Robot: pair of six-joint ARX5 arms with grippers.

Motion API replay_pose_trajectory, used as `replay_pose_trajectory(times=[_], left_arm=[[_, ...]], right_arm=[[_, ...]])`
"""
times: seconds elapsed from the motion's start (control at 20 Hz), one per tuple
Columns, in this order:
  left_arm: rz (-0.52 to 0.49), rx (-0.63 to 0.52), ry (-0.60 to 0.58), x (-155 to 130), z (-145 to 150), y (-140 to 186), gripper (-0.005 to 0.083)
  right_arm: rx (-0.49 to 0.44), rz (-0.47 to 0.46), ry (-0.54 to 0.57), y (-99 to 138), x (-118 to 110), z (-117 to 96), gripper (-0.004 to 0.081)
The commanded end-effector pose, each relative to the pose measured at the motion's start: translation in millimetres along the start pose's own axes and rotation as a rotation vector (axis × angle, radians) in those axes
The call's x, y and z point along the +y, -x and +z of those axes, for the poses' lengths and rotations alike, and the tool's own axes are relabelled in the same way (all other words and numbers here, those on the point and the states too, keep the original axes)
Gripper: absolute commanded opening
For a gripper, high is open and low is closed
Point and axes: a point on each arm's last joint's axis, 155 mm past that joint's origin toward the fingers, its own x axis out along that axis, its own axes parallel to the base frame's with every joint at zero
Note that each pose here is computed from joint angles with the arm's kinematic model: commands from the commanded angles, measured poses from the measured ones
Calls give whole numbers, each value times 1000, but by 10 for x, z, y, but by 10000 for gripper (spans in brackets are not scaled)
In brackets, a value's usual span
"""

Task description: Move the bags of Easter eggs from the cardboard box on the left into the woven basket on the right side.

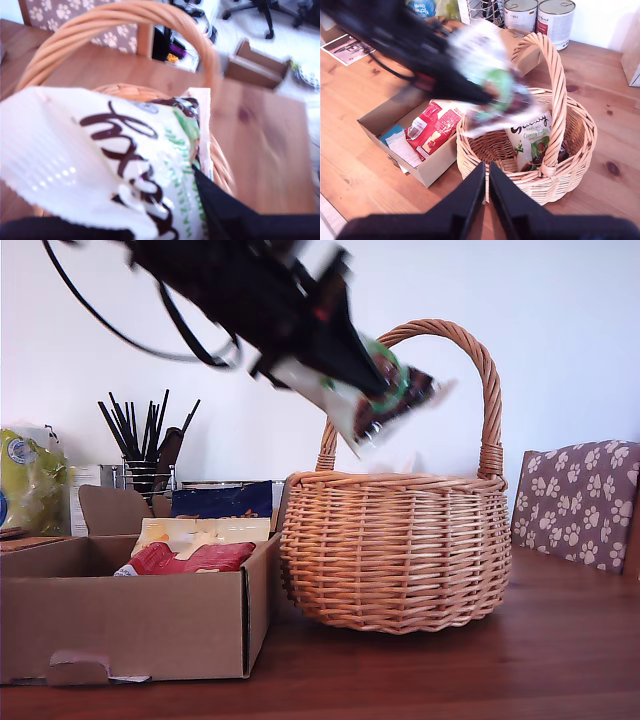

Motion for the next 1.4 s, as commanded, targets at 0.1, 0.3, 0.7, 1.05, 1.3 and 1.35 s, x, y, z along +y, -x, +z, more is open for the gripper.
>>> replay_pose_trajectory(times=[0.1,0.3,0.7,1.05,1.3,1.35], left_arm=[[77,-43,106,175,-57,-299,110],[76,-76,240,157,-121,-565,110],[100,-32,255,37,-310,-753,117],[135,-43,169,75,-226,-743,692],[159,-5,10,24,5,-457,600],[169,4,-17,9,46,-357,565]], right_arm=[[-25,8,8,38,27,76,-13],[-28,7,9,39,25,83,-13],[-33,7,10,39,24,94,-13],[-33,8,10,39,28,94,-13],[-32,9,10,39,28,92,-13],[-32,9,10,39,28,93,-13]])
